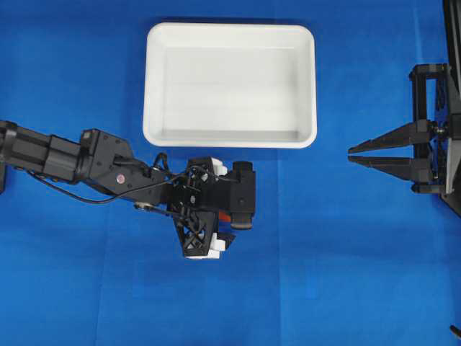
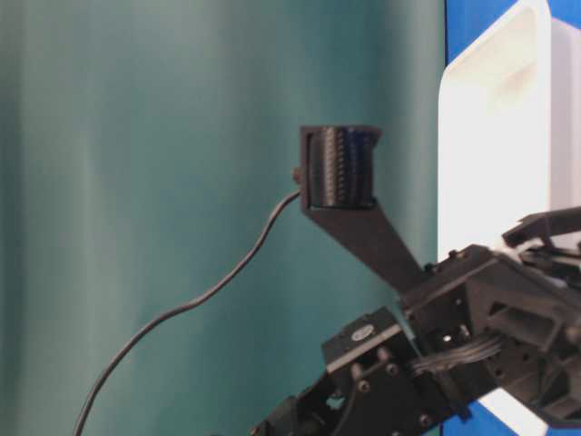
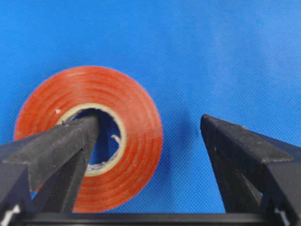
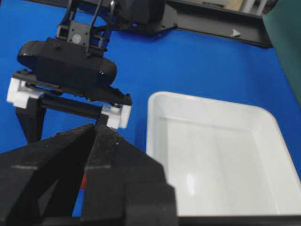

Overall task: Place one roll of tape in the white case with the left arm.
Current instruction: 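Lower the left gripper onto the tape roll and pinch its rim, then lift the tape roll with the left gripper toward the white tray, then lower the tape roll into the white tray with the left gripper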

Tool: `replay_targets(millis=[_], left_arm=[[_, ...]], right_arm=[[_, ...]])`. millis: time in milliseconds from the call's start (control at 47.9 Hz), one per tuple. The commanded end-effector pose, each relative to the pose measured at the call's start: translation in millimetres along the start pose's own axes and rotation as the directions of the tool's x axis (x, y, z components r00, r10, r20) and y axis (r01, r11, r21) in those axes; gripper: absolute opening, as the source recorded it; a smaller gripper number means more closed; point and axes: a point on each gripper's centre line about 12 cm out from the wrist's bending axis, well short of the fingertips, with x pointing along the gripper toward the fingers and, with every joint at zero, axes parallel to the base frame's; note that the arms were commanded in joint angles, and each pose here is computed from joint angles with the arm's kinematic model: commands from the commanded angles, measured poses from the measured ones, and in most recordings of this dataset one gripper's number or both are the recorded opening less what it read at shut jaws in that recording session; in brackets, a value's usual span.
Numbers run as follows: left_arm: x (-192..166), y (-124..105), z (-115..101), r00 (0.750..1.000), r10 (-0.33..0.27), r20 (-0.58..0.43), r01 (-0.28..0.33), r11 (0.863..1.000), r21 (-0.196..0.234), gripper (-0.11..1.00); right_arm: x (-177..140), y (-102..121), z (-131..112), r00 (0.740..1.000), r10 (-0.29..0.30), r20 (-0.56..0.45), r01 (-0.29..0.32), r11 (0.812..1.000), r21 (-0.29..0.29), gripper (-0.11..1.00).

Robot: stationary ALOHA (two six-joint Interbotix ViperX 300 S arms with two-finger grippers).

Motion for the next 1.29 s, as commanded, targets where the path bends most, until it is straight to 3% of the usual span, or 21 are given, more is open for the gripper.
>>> replay_targets(millis=[0,146,292,334,564,898,1023,1274], left_arm=[[-6.1,-3.1,11.3,1.0,-0.006,0.029,0.006,1.0,0.001,0.84],[-6.9,-2.9,10.9,1.0,-0.002,0.012,0.003,1.0,-0.025,0.74],[-9.2,-2.8,11.6,1.0,0.005,-0.024,-0.006,1.0,-0.03,0.32],[-10.1,-2.7,11.7,0.999,0.008,-0.036,-0.009,1.0,-0.03,0.26],[-27.1,-4.0,24.9,0.999,0.016,-0.052,-0.017,1.0,-0.022,0.27],[-92.0,-2.4,55.2,0.999,0.021,0.024,-0.021,1.0,-0.008,0.27],[-116.0,11.7,63.7,0.997,0.042,0.071,-0.041,0.999,-0.009,0.27],[-119.2,74.6,61.4,0.988,0.136,0.067,-0.133,0.99,-0.045,0.27]], right_arm=[[1.1,-0.4,4.2,1.0,-0.002,0.011,0.002,1.0,0.002,-0.11],[1.1,-0.4,4.0,1.0,-0.002,0.009,0.002,1.0,0.002,-0.11],[1.1,-0.4,4.0,1.0,-0.002,0.009,0.002,1.0,0.002,-0.11],[1.1,-0.4,4.0,1.0,-0.002,0.009,0.002,1.0,0.002,-0.11],[1.1,-0.4,4.0,1.0,-0.002,0.009,0.002,1.0,0.0,-0.11],[1.1,-0.4,1.3,1.0,-0.001,-0.014,0.001,1.0,0.0,-0.11],[2.1,-0.3,-0.5,1.0,-0.001,-0.025,0.001,1.0,0.0,-0.11],[4.4,-0.3,-4.3,0.999,-0.001,-0.041,0.001,1.0,0.0,-0.11]])
